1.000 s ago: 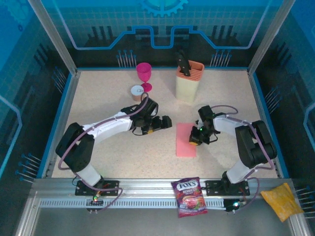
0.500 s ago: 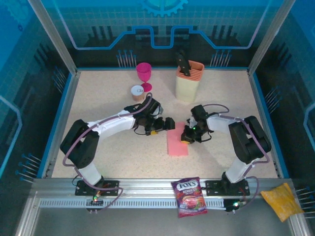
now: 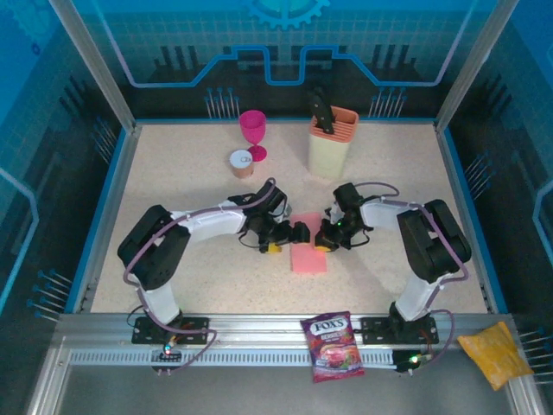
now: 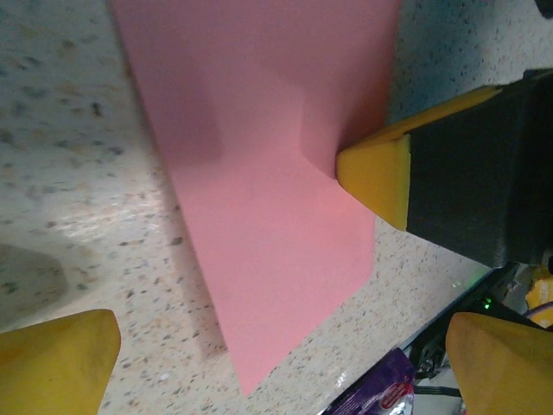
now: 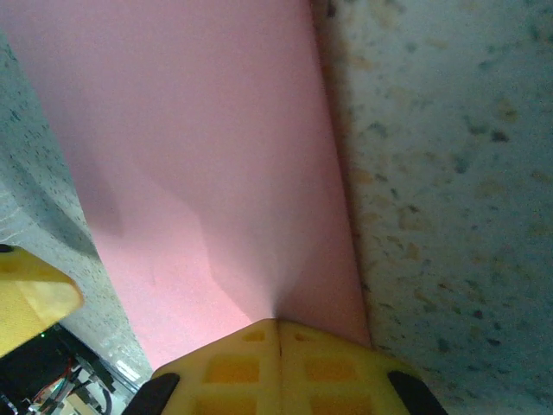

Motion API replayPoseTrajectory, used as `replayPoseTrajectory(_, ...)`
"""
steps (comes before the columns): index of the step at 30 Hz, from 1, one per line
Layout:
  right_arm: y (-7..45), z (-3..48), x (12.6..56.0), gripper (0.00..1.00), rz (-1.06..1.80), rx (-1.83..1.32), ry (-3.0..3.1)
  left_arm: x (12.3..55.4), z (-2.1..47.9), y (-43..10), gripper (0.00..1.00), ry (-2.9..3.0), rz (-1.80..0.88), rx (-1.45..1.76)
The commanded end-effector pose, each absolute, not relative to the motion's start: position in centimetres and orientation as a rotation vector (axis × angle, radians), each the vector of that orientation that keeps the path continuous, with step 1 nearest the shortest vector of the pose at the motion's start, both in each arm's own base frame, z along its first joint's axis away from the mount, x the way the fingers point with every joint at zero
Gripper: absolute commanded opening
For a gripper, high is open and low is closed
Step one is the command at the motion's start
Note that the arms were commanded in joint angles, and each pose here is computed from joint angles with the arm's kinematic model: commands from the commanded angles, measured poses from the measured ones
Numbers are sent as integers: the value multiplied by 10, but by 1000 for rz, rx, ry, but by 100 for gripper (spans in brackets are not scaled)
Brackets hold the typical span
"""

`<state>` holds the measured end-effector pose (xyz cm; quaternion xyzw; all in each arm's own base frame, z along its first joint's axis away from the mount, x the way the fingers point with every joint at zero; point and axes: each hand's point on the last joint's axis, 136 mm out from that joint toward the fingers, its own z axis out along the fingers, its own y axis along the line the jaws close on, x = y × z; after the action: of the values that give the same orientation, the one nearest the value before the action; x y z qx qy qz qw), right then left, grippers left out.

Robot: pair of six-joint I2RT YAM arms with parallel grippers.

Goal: Fold a paper plane with a square sheet of paper (pick it up from the middle)
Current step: Third fold the triangle at the center of the table.

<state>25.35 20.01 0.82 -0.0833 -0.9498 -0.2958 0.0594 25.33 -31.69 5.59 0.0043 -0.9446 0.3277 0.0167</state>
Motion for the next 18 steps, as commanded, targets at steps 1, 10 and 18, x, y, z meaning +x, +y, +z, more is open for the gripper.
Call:
replayPoseTrajectory(1, 177, -33, 231, 0, -635, -280, -2870, 247, 49, -327, 94, -2883, 1064, 15)
replayPoseTrajectory(10, 178, -34, 231, 0, -625, -264, -2855, 249, 34, -329, 83, -2876, 1055, 50)
replayPoseTrajectory(18, 176, -35, 231, 0, -620, -256, -2851, 257, 41, -336, 76, -2890, 1137, 53)
